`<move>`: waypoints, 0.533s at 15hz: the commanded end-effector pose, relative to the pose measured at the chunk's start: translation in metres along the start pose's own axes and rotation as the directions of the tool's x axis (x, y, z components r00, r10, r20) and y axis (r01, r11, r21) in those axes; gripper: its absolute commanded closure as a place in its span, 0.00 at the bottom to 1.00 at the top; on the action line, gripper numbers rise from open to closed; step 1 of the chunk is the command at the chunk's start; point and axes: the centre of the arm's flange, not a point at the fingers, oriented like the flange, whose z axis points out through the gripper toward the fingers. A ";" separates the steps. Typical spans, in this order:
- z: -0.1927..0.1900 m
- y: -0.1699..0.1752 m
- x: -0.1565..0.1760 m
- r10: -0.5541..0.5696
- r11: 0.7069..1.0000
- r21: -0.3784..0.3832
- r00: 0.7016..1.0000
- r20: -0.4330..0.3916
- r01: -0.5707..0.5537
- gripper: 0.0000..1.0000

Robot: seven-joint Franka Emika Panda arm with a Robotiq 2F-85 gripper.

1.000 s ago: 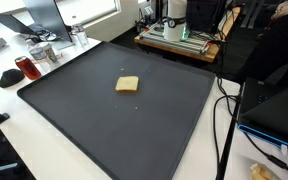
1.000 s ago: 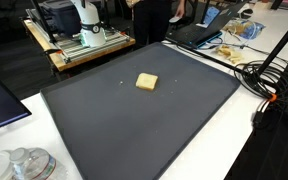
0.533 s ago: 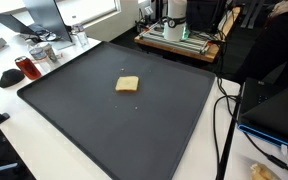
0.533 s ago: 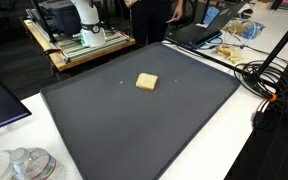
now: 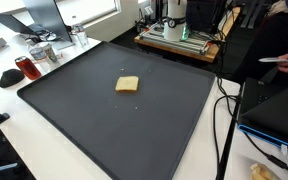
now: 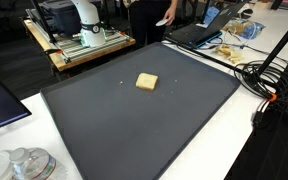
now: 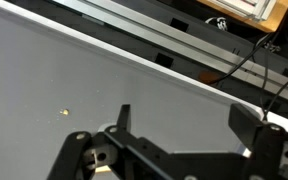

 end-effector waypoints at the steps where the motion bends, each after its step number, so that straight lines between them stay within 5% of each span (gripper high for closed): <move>1: -0.002 -0.024 0.014 -0.145 0.988 0.056 0.989 -0.014 0.146 0.00; 8: -0.011 -0.029 0.024 -0.332 0.935 0.122 0.943 -0.019 0.332 0.00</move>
